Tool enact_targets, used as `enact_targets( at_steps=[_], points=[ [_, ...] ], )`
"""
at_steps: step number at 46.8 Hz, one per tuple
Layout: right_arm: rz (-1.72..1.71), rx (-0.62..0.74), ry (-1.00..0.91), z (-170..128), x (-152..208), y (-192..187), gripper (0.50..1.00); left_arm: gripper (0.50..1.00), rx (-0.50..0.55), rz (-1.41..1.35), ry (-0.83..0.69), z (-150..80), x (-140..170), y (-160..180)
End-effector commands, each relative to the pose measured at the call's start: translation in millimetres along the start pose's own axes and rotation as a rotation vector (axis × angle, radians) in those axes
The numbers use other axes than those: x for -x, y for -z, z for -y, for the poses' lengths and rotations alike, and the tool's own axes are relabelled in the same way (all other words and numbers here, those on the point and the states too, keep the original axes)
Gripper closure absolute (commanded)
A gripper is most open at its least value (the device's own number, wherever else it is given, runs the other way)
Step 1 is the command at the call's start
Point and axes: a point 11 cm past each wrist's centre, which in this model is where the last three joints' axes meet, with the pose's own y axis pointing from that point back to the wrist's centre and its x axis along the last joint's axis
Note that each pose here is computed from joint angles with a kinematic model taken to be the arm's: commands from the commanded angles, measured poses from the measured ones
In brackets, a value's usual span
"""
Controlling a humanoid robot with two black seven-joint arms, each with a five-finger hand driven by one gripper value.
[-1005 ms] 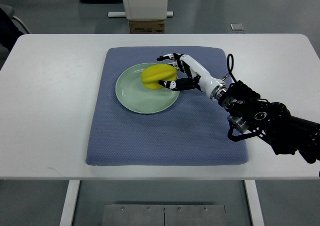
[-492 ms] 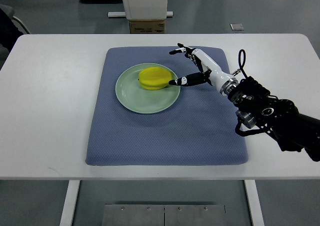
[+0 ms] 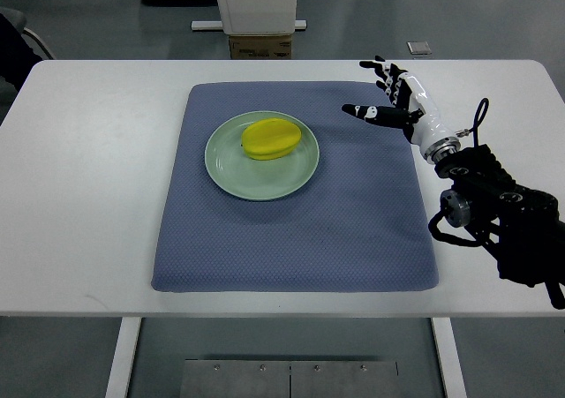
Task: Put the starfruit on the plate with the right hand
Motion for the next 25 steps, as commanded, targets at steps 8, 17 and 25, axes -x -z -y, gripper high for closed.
enact_targets(
  at_steps=[8, 17, 25],
  points=[
    [0.271, 0.000, -0.198, -21, -42, -17, 0.500, 0.500, 0.000, 0.000, 0.000, 0, 0, 0],
    [0.352, 0.051, -0.259, -38, -50, -40, 0.500, 0.500, 0.000, 0.000, 0.000, 0, 0, 0],
    [0.356, 0.063, -0.261, -42, -50, -46, 0.500, 0.500, 0.000, 0.000, 0.000, 0, 0, 0]
  ],
)
